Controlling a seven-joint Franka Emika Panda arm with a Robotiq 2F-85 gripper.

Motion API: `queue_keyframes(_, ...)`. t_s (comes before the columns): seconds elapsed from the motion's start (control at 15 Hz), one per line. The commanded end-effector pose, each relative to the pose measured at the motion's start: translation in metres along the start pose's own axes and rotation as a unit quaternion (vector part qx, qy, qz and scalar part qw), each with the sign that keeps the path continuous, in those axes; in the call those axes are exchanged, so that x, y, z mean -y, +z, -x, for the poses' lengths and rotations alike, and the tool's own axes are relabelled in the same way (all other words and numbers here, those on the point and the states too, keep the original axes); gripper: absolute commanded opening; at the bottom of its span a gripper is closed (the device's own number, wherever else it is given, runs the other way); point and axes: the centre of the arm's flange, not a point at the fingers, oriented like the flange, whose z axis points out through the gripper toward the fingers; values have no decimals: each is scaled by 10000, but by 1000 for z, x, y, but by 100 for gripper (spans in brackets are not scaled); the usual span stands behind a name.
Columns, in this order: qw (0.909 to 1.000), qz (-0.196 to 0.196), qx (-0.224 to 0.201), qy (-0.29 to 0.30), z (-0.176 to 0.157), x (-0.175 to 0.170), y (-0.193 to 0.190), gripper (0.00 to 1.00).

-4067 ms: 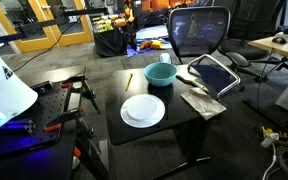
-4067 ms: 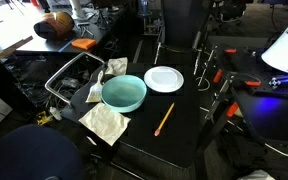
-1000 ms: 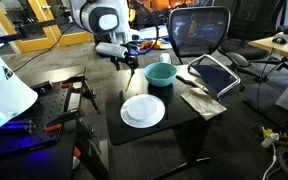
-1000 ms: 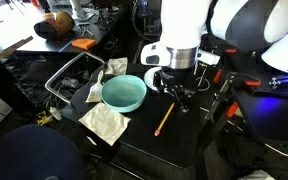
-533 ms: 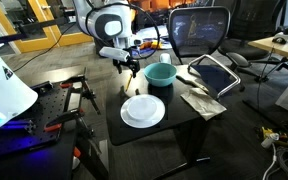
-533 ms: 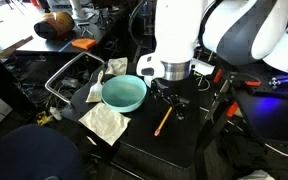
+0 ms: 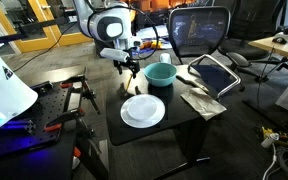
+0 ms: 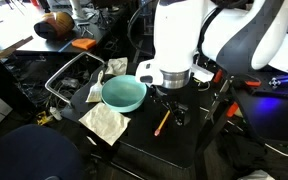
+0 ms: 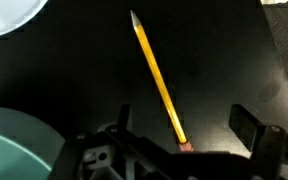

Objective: Pick up the yellow pencil and put it in the blue bowl

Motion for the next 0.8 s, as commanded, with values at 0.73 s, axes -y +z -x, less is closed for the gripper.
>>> queue_keyframes(0.73, 9999, 11, 92, 71, -8, 8, 13, 100)
